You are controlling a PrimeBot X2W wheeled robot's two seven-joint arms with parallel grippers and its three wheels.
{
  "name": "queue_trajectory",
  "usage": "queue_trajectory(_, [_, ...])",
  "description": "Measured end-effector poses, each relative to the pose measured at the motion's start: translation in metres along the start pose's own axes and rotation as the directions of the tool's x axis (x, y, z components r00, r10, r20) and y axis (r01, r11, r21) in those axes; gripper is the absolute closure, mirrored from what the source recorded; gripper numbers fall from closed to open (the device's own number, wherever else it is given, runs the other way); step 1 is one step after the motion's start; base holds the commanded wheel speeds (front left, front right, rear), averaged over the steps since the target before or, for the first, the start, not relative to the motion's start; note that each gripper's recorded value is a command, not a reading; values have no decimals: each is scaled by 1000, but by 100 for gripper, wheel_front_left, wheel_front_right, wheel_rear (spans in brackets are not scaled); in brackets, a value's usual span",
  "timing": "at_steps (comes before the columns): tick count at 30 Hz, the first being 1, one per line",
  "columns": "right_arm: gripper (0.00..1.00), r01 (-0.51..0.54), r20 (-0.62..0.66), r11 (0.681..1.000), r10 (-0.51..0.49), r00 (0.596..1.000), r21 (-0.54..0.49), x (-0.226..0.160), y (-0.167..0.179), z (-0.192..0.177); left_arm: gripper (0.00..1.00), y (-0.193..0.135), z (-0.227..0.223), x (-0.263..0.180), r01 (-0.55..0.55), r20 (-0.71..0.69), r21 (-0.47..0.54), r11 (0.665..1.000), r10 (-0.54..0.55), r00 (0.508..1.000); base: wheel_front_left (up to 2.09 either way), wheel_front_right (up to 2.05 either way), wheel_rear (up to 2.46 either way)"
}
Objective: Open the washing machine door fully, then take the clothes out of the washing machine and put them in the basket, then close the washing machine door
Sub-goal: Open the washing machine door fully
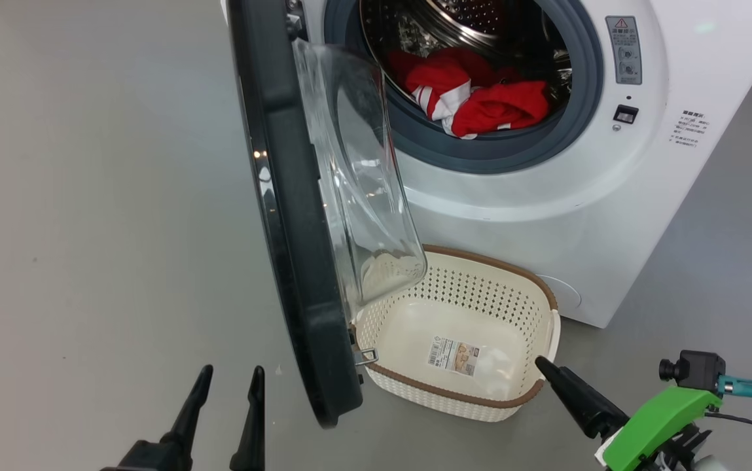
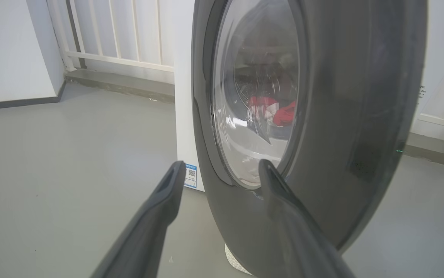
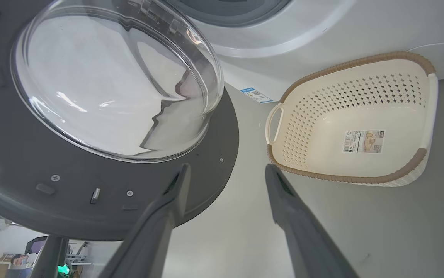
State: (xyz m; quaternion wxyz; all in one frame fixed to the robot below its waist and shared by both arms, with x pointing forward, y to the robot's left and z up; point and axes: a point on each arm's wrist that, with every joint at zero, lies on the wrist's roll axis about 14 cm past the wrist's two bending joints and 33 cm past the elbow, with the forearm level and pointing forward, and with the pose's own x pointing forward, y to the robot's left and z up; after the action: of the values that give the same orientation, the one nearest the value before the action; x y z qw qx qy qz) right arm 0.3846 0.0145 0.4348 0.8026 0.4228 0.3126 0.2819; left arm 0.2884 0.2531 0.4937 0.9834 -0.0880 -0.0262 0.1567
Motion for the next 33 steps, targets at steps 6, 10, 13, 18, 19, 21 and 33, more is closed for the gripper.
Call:
queue_trajectory(6, [0,28,11,989,-26,1000,-147,-7,-12,-10,0,0,0,-1,5,0,-3,1000,-5,1000,0,0,0])
queue_trajectory(10, [0,53,5,970,-53,999,-239,-12,-25,-18,0,1,0,-1,2,1,-3,1000,-2,1000,0,0,0])
queue_trajectory(13, [0,56,3,961,-57,998,-272,-13,-28,-24,0,1,0,-1,2,0,0,1000,-2,1000,0,0,0])
queue_trajectory(18, [0,47,18,942,-44,999,-333,-9,-27,-19,0,2,-1,-1,1,-2,3,1000,-1,1000,0,0,0])
queue_trajectory(19, [0,44,21,937,-39,999,-345,-9,-26,-18,0,2,-1,0,1,-2,3,1000,-1,1000,0,0,0])
queue_trajectory(21, [0,42,43,926,-28,999,-374,-8,-24,-10,0,2,-1,0,1,-2,3,1000,-1,1000,0,0,0])
queue_trajectory(33, [0,83,224,839,48,973,-539,-12,-5,33,0,2,-3,1,2,-9,5,1000,-2,1000,0,0,0])
